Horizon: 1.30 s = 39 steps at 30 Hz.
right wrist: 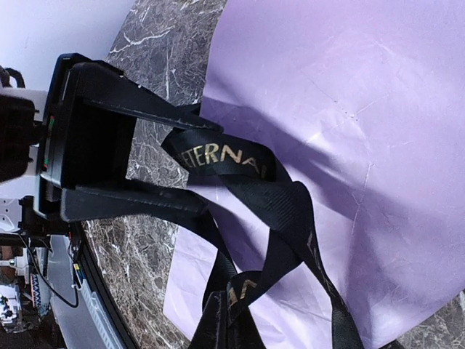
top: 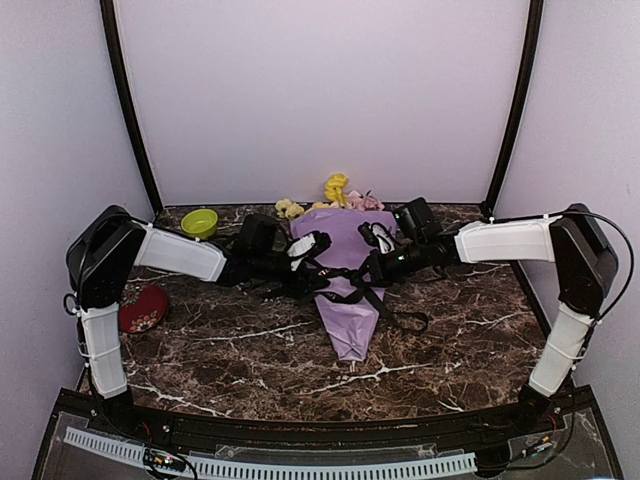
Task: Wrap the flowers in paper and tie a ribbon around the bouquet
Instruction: Cross the ribbon over the folded bouquet, then tie the ribbon around the folded bouquet.
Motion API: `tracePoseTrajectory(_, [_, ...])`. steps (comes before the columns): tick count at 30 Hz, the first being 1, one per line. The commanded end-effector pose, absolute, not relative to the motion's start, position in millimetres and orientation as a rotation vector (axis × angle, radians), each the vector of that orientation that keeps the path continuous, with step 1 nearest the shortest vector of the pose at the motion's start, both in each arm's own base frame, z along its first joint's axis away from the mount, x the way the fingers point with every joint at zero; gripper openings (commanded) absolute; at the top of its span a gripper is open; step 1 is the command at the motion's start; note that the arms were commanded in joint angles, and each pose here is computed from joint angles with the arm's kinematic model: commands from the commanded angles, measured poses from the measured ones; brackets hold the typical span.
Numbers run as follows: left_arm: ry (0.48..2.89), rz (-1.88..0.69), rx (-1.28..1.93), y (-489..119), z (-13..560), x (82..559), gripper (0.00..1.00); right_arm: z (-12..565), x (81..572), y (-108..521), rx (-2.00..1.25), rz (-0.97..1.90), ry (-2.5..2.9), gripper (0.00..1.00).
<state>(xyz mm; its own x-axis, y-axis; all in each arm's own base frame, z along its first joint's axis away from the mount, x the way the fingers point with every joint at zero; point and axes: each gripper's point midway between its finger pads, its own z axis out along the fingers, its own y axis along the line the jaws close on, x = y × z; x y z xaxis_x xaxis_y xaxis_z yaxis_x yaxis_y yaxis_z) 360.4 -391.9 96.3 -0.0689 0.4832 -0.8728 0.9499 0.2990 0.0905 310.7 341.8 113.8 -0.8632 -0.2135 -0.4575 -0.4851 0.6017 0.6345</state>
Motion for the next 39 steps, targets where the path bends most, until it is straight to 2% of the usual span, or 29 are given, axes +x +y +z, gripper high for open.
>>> tracePoseTrajectory(1, [1.667,-0.815,1.361,-393.1,140.5,337.5,0.57,108.0,307.5,345.0,-0.613,1.137,2.501,0.00])
tracePoseTrajectory(3, [1.668,-0.883,1.391,-390.2,150.3,326.0,0.68,107.0,307.8,344.9,-0.615,1.136,2.501,0.00])
tracePoseTrajectory(7, [1.651,-0.992,1.431,-372.8,168.7,309.3,0.77,102.0,307.5,344.2,-0.621,1.129,2.512,0.00])
tracePoseTrajectory(10, [1.708,-0.947,1.378,-342.2,166.9,328.1,0.76,109.4,312.0,348.9,-0.634,1.140,2.489,0.00])
tracePoseTrajectory(13, [1.891,-0.736,1.271,-301.0,140.8,368.9,0.67,109.3,314.0,349.2,-0.641,1.130,2.491,0.00])
tracePoseTrajectory(15, [2.021,-0.587,1.290,-278.3,113.5,379.3,0.64,111.2,314.6,349.4,-0.640,1.133,2.482,0.00])
tracePoseTrajectory(22, [2.171,-0.425,1.441,-248.9,53.9,368.5,0.75,108.2,316.3,349.3,-0.631,1.128,2.479,0.00])
tracePoseTrajectory(26, [2.228,-0.402,1.450,-245.4,37.4,370.6,0.75,107.7,316.3,349.8,-0.627,1.134,2.478,0.00])
tracePoseTrajectory(31, [2.298,-0.349,1.412,-239.2,19.2,378.4,0.69,106.7,316.0,349.3,-0.628,1.128,2.482,0.00])
tracePoseTrajectory(36, [2.366,-0.292,1.357,-231.5,13.7,381.9,0.51,107.3,316.0,349.1,-0.624,1.130,2.475,0.00])
tracePoseTrajectory(39, [2.384,-0.321,1.356,-233.6,10.2,376.8,0.34,106.4,315.8,349.8,-0.619,1.142,2.475,0.00])
